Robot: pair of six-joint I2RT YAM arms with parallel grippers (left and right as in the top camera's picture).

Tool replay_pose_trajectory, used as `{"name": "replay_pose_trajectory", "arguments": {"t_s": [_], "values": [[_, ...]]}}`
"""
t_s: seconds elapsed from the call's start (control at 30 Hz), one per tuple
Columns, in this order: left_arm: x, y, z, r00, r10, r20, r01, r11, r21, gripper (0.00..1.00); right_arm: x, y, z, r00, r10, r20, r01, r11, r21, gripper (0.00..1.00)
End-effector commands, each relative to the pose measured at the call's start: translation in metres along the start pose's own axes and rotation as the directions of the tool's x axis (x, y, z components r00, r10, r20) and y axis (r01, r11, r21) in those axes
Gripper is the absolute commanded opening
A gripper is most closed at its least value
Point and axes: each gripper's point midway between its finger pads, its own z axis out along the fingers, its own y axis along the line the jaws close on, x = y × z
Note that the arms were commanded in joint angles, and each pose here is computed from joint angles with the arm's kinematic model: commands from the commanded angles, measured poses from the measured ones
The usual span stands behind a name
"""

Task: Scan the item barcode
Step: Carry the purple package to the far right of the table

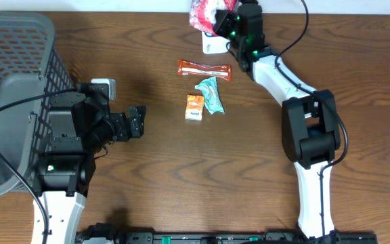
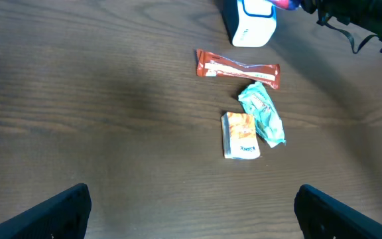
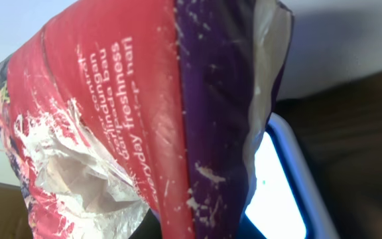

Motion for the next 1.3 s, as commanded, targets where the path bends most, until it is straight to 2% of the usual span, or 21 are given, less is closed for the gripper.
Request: {"name": "replay_pose_trajectory", "arguments": {"t_s": [0.0,0.2,0.37,0.5,0.63,0.67,0.7,0.73,0.77,0.8,0.83,0.87,0.97,1.1,1.13,1.27], "values": [[0.002,0.001,0.002,1.0,0.009,-0.006,-0.009,1.0,0.002,0.97,-0.047,0.002,-0.02,0.999,0.022,0.043,-0.022,1.0,-0.011,0.01],[0.002,0.001,0.002,1.0,0.009,-0.006,-0.009,1.0,0.002,0.97,-0.098,-0.049,-0.058,0.996,0.074,0.059,-0.08,0.989,0.124,0.01],[0.002,0.001,0.002,1.0,0.009,-0.006,-0.009,1.0,0.002,0.97,-0.133,-0.126,-0.106,0.985,0.162,0.065,-0.174,0.937,0.303,0.01],[0.002,0.001,0.002,1.0,0.009,-0.006,-0.009,1.0,0.002,0.97,-0.146,-0.205,-0.153,0.962,0.261,0.085,-0.27,0.842,0.467,0.01],[0.002,0.001,0.002,1.0,0.009,-0.006,-0.009,1.0,0.002,0.97,-0.156,-0.289,-0.218,0.931,0.317,0.181,-0.354,0.665,0.657,0.01],[0.002,0.001,0.002,1.0,0.009,-0.006,-0.009,1.0,0.002,0.97,-0.158,-0.307,-0.235,0.923,0.324,0.207,-0.372,0.619,0.691,0.06],[0.002,0.001,0.002,1.0,0.009,-0.006,-0.009,1.0,0.002,0.97,-0.159,-0.327,-0.256,0.912,0.335,0.236,-0.395,0.564,0.725,0.17],[0.002,0.001,0.002,1.0,0.009,-0.006,-0.009,1.0,0.002,0.97,-0.161,-0.336,-0.266,0.906,0.341,0.25,-0.406,0.541,0.736,0.24],[0.002,0.001,0.002,1.0,0.009,-0.006,-0.009,1.0,0.002,0.97,-0.162,-0.348,-0.279,0.896,0.352,0.27,-0.426,0.512,0.746,0.35],[0.002,0.001,0.002,1.0,0.009,-0.006,-0.009,1.0,0.002,0.97,-0.164,-0.358,-0.291,0.886,0.365,0.285,-0.444,0.493,0.748,0.57],[0.002,0.001,0.002,1.0,0.009,-0.006,-0.009,1.0,0.002,0.97,-0.165,-0.364,-0.299,0.877,0.381,0.294,-0.46,0.483,0.745,0.71],[0.002,0.001,0.002,1.0,0.009,-0.006,-0.009,1.0,0.002,0.97,-0.165,-0.371,-0.307,0.863,0.405,0.3,-0.481,0.481,0.733,0.79],[0.002,0.001,0.002,1.0,0.009,-0.006,-0.009,1.0,0.002,0.97,-0.168,-0.368,-0.308,0.857,0.464,0.226,-0.486,0.577,0.657,0.89],[0.002,0.001,0.002,1.0,0.009,-0.006,-0.009,1.0,0.002,0.97,-0.167,-0.354,-0.301,0.863,0.49,0.121,-0.468,0.686,0.558,0.95],[0.002,0.001,0.002,1.0,0.009,-0.006,-0.009,1.0,0.002,0.97,-0.167,-0.348,-0.298,0.87,0.485,0.091,-0.454,0.714,0.534,0.98],[0.002,0.001,0.002,1.0,0.009,-0.006,-0.009,1.0,0.002,0.97,-0.16,-0.324,-0.283,0.888,0.459,-0.018,-0.403,0.795,0.453,0.99]]}}
